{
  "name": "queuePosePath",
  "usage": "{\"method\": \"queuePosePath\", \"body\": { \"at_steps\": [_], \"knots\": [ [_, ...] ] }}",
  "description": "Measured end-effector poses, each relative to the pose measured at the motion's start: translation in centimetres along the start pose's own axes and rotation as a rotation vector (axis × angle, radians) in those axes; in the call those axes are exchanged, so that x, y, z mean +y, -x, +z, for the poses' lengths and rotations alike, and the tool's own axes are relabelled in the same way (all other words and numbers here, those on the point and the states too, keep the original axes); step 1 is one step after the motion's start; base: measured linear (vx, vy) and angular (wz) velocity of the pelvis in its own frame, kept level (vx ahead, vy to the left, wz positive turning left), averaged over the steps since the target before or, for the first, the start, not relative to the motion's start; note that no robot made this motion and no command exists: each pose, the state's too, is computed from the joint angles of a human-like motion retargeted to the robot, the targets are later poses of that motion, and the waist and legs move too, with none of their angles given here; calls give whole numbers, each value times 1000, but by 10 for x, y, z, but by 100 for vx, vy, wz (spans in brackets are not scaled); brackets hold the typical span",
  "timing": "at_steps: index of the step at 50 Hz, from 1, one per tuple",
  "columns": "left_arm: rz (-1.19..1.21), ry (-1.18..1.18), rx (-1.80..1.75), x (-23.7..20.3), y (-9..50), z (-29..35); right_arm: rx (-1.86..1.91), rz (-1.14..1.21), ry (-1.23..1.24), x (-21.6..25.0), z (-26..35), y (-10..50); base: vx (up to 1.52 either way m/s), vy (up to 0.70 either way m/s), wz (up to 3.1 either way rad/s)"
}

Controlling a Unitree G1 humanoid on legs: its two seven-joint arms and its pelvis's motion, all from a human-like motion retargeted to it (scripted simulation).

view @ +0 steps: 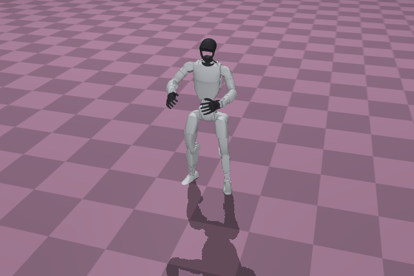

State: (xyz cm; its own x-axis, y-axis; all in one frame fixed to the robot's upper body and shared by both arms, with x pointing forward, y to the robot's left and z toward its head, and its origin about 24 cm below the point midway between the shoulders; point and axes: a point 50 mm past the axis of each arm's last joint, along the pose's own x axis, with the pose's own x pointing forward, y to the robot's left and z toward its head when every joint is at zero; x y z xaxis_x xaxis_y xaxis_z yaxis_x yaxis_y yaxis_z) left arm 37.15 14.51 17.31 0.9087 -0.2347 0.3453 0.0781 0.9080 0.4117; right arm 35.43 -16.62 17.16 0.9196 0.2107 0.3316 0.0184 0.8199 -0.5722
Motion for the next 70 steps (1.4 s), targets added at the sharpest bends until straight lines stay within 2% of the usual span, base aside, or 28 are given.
{"method": "queuePosePath", "body": {
  "at_steps": [5,12,22,32,40,50,58,70],
  "knots": [
    [9,335,38,11,9,-2,110,-98,-327,-19,-15,10,0,0,0],
    [0,414,64,19,2,2,151,-111,-529,-29,-17,0,0,0,0],
    [62,309,44,34,-40,33,118,-142,-458,-43,16,-48,0,0,0],
    [241,196,2,56,-78,82,90,-330,-472,-69,60,-87,0,0,0],
    [373,92,-14,68,-93,113,80,-421,-452,-86,89,-104,0,0,0],
    [362,27,-178,74,-100,164,-100,-457,-410,-112,134,-109,0,0,0],
    [229,3,-432,64,-82,207,-362,-360,-353,-116,174,-91,0,0,0],
    [112,72,-706,44,-4,210,-647,-274,-299,-100,188,-22,0,0,0]
  ]
}}
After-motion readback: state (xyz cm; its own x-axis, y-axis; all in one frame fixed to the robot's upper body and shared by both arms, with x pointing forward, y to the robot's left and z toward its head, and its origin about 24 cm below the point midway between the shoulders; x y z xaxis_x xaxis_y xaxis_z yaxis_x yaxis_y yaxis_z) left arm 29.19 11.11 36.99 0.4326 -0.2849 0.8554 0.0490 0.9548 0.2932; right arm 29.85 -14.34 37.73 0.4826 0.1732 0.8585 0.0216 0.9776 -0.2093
